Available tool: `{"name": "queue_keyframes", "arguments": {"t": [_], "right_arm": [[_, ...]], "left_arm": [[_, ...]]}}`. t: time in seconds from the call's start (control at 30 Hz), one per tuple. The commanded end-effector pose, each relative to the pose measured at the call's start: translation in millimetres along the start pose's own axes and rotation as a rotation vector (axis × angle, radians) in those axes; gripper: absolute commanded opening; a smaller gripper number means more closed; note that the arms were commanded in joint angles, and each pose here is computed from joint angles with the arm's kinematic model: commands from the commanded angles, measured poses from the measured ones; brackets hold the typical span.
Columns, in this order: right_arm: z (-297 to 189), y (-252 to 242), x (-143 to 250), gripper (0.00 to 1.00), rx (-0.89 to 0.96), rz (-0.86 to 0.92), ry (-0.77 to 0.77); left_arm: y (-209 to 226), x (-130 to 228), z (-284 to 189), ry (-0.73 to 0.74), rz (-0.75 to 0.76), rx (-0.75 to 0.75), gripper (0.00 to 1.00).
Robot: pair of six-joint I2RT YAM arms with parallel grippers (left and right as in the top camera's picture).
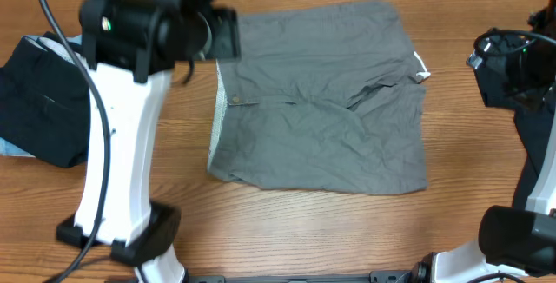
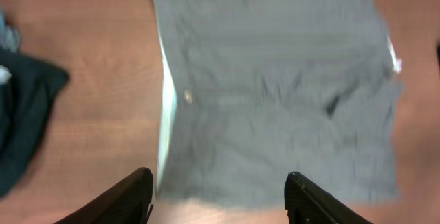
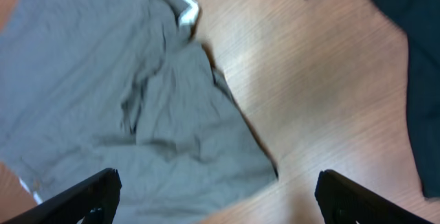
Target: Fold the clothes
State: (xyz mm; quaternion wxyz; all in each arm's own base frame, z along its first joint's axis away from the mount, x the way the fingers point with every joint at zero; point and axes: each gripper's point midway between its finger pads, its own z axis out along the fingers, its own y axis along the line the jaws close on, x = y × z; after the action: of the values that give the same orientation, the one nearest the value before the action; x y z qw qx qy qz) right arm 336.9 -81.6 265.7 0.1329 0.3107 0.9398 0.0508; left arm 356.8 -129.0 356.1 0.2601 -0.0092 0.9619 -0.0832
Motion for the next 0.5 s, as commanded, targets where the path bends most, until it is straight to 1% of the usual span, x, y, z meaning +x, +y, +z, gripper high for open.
{"name": "queue_keyframes", "arguments": {"t": [0.0, 0.07, 0.13, 0.27, 0.37, 0.47], "right_arm": [[-15, 1, 22, 0.94, -0.002, 0.016, 0.014], [-10, -4, 37, 0.95, 0.009, 0.023, 0.044], [-6, -10, 49, 0.95, 0.018, 0.037, 0.062], [13, -27, 85, 0.96, 0.023, 0.075, 0.069], [39, -39, 113, 1.00, 0.000, 0.114, 0.044], [67, -43, 144, 1.00, -0.037, 0.121, 0.108]], "left_arm": [[8, 39, 8, 0.090, -0.023, -0.101, 0.66], [25, 61, 22, 0.154, -0.048, -0.195, 0.70], [37, 77, 33, 0.203, -0.062, -0.250, 0.74], [45, 99, 63, 0.279, -0.050, -0.288, 0.80], [53, 117, 98, 0.329, -0.055, -0.306, 0.84], [56, 139, 135, 0.396, -0.072, -0.254, 0.86]]}}
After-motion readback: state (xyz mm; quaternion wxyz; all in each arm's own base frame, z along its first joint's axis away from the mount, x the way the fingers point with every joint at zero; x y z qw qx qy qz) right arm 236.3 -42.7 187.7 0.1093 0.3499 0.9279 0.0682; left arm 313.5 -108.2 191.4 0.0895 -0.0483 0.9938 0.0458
